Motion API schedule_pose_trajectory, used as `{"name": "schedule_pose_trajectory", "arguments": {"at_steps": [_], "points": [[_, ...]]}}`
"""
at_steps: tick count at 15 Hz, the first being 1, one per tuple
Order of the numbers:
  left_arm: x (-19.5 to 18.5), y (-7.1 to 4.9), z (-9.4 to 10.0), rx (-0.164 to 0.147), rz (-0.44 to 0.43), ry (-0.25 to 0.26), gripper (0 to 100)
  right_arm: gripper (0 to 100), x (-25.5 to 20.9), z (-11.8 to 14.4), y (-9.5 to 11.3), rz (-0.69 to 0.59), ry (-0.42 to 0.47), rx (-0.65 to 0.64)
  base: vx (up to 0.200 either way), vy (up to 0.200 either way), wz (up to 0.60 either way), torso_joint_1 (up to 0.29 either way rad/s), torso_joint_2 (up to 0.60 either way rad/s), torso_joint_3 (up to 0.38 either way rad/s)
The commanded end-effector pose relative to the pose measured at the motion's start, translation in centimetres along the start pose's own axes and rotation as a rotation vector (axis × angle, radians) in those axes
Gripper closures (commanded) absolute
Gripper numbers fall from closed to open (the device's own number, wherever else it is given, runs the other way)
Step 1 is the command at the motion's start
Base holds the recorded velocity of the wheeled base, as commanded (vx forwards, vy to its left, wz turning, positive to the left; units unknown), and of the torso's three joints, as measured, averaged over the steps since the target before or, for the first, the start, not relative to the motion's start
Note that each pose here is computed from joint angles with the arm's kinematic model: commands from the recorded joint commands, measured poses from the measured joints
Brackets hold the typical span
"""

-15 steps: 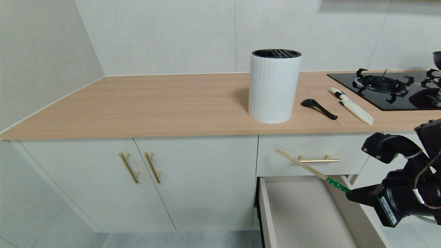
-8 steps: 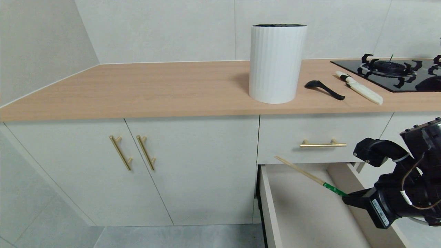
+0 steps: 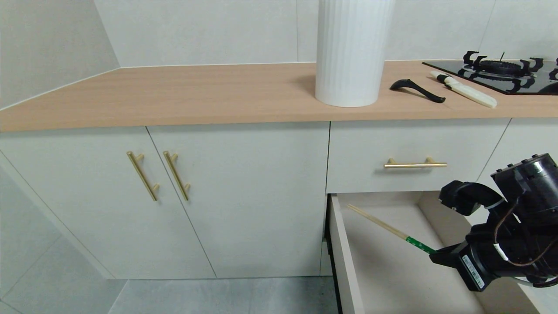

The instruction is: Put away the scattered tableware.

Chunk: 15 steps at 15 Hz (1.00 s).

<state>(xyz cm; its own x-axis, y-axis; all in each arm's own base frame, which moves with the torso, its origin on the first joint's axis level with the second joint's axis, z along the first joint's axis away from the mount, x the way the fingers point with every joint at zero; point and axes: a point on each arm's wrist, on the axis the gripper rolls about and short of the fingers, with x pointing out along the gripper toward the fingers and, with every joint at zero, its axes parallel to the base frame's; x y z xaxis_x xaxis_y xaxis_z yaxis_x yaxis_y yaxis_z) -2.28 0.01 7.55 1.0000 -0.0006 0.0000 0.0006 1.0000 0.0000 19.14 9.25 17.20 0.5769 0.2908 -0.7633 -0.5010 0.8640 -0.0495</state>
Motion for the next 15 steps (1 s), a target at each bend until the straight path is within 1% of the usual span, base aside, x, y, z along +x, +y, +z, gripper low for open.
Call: {"name": "schedule_pose_trajectory", "arguments": {"at_steps": [1, 3, 4, 6, 7, 8, 10, 11, 13, 14, 15], "points": [[0.0, 0.0, 0.0, 0.000, 0.001, -0.002, 0, 100, 0.5, 0.0, 0.0, 0.003, 0.018, 0.000, 0.000, 0.000, 0.00, 0.000, 0.00, 0.000], [0.0, 0.0, 0.0, 0.000, 0.001, -0.002, 0, 100, 1.3, 0.2, -0.1, -0.011, 0.038, 0.007, 0.000, 0.000, 0.00, 0.000, 0.00, 0.000], [0.0, 0.0, 0.0, 0.000, 0.001, -0.002, 0, 100, 1.9, 0.2, -0.3, -0.035, 0.054, 0.009, 0.000, 0.000, 0.00, 0.000, 0.00, 0.000], [0.0, 0.0, 0.0, 0.000, 0.001, -0.002, 0, 100, 4.1, 0.3, -0.5, -0.112, 0.120, 0.010, 0.000, 0.000, 0.00, 0.000, 0.00, 0.000], [0.0, 0.0, 0.0, 0.000, 0.001, 0.002, 0, 100, 4.2, 0.3, -0.5, -0.113, 0.122, 0.011, 0.000, 0.000, 0.00, 0.000, 0.00, 0.000], [0.0, 0.0, 0.0, 0.000, 0.001, 0.000, 0, 100, 5.7, 1.0, -0.8, -0.134, 0.131, 0.062, 0.000, 0.000, 0.00, 0.000, 0.00, 0.000], [0.0, 0.0, 0.0, 0.000, 0.001, 0.000, 0, 100, 8.3, 2.4, -0.8, -0.140, 0.108, 0.235, 0.000, 0.000, 0.00, 0.000, 0.00, 0.000], [0.0, 0.0, 0.0, 0.000, 0.001, 0.000, 0, 100, 9.6, 2.4, -0.8, -0.143, 0.116, 0.273, 0.000, 0.000, 0.00, 0.000, 0.00, 0.000], [0.0, 0.0, 0.0, 0.000, 0.001, 0.000, 0, 100, 11.7, 1.9, -0.7, -0.147, 0.155, 0.281, 0.000, 0.000, 0.00, 0.000, 0.00, 0.000], [0.0, 0.0, 0.0, 0.000, 0.001, 0.000, 0, 100, 13.6, 1.6, -0.5, -0.145, 0.178, 0.277, 0.000, 0.000, 0.00, 0.000, 0.00, 0.000], [0.0, 0.0, 0.0, 0.000, 0.001, -0.002, 0, 100, 14.8, 1.4, -0.2, -0.141, 0.169, 0.279, 0.000, 0.000, 0.00, 0.000, 0.00, 0.000]]}}
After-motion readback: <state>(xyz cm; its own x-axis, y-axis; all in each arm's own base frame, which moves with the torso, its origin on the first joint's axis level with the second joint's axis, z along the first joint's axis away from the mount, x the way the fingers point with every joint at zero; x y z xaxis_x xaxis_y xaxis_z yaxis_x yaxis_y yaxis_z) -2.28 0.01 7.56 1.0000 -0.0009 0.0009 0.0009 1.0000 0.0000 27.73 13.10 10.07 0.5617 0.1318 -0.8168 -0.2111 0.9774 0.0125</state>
